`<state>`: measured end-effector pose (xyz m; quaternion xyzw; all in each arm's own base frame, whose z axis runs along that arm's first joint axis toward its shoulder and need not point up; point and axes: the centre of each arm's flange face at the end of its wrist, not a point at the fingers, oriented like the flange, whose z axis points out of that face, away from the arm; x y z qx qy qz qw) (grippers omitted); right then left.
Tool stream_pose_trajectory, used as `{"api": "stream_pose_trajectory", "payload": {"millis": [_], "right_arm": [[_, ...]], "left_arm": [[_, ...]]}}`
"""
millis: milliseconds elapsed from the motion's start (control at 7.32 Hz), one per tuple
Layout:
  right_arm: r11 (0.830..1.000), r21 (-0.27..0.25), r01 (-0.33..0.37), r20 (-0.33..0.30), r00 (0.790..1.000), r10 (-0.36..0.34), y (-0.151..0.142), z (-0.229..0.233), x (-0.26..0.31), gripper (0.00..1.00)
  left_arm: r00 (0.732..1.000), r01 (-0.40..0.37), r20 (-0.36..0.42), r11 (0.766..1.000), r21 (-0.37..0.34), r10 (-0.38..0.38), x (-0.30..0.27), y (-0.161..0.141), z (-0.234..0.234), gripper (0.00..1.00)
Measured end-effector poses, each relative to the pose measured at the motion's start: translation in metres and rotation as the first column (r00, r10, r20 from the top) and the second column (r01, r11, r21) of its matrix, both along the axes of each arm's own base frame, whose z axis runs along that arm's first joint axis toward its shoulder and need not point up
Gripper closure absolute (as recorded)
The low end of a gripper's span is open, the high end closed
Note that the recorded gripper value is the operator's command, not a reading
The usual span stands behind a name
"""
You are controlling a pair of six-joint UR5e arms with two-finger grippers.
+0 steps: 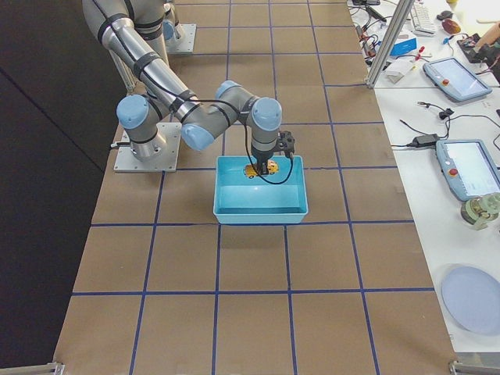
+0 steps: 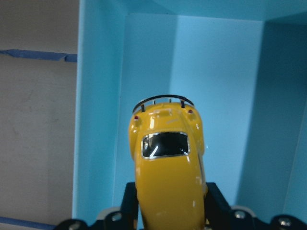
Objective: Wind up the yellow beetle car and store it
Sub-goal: 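Lower the car into the blue box and open the right gripper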
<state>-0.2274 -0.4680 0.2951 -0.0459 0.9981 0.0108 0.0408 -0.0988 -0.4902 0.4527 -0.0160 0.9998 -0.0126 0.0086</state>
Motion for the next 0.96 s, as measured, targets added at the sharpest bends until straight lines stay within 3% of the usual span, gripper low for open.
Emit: {"api": "stream_pose_trajectory", "payload": {"millis": [273, 410, 683, 820, 957], "right_arm": [[0.999, 0.041, 0.01, -0.019, 1.0, -0.01, -0.003, -0.031, -0.017, 0.5], [0.999, 0.051, 0.011, -0.019, 1.0, -0.01, -0.004, -0.043, -0.019, 0.44], [0.998, 0.06, 0.011, -0.015, 1.0, -0.011, 0.0, -0.062, -0.017, 0.22], [0.998, 0.06, 0.011, -0.015, 1.0, -0.01, 0.002, -0.068, -0.015, 0.05], [0.998, 0.059, 0.009, -0.016, 1.0, -0.009, 0.003, -0.071, -0.015, 0.0]], "left_arm": [[1.0, 0.0, 0.0, 1.0, -0.001, 0.0, 0.0, 0.0, 0.0, 0.0], [1.0, 0.0, 0.0, 1.0, -0.002, 0.0, 0.0, 0.0, 0.001, 0.0], [1.0, 0.0, 0.0, 1.0, -0.003, 0.0, 0.0, 0.0, 0.001, 0.0], [1.0, 0.0, 0.0, 1.0, -0.003, 0.0, 0.0, 0.0, 0.001, 0.0], [1.0, 0.0, 0.0, 1.0, -0.003, 0.0, 0.0, 0.0, 0.001, 0.0]]}}
